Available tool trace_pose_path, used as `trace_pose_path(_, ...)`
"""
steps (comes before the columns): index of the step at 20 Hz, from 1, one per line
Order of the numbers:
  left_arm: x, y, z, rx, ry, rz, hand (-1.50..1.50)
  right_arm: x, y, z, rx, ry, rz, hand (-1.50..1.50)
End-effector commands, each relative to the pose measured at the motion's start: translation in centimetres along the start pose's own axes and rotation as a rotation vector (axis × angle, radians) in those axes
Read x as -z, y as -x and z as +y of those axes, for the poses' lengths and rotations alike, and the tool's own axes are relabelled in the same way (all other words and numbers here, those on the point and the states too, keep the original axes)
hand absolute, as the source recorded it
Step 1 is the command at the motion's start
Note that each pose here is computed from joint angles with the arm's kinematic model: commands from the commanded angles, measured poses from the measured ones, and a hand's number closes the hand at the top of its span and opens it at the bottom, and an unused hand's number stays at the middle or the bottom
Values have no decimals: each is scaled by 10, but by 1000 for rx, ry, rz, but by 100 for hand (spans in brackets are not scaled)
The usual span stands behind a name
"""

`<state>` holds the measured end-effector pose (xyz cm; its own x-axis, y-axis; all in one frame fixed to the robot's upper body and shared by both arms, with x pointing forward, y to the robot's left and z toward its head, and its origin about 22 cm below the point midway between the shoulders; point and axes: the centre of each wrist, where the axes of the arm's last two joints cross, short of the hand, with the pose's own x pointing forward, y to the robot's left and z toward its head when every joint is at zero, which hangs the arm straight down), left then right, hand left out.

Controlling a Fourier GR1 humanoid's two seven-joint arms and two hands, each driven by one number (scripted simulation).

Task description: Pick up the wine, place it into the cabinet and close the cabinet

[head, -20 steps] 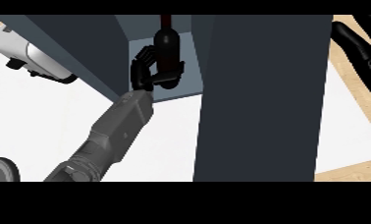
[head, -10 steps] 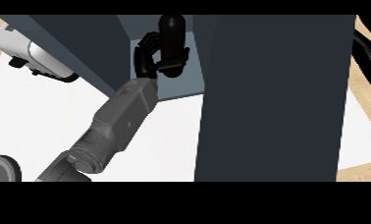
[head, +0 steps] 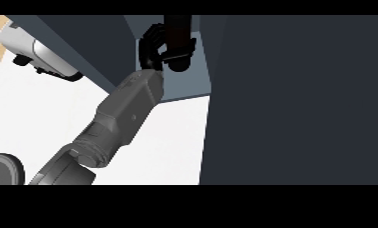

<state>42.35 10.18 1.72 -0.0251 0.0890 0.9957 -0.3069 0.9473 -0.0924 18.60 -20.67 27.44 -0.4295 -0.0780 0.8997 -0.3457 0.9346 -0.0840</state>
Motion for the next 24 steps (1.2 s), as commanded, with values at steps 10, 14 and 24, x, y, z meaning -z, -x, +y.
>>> trace_pose_path(10, 22, -10, 33, 351, -68, -150, 150, -4, 0, -1, -15, -16, -8, -150)
trace_pose_path(14, 21, -2, 41, 410, -117, -160, 150, -7, 0, -1, -8, -15, -14, -150)
trace_pose_path(24, 23, 8, 65, 538, -186, -134, 150, -3, 0, 2, -10, -44, -22, -150)
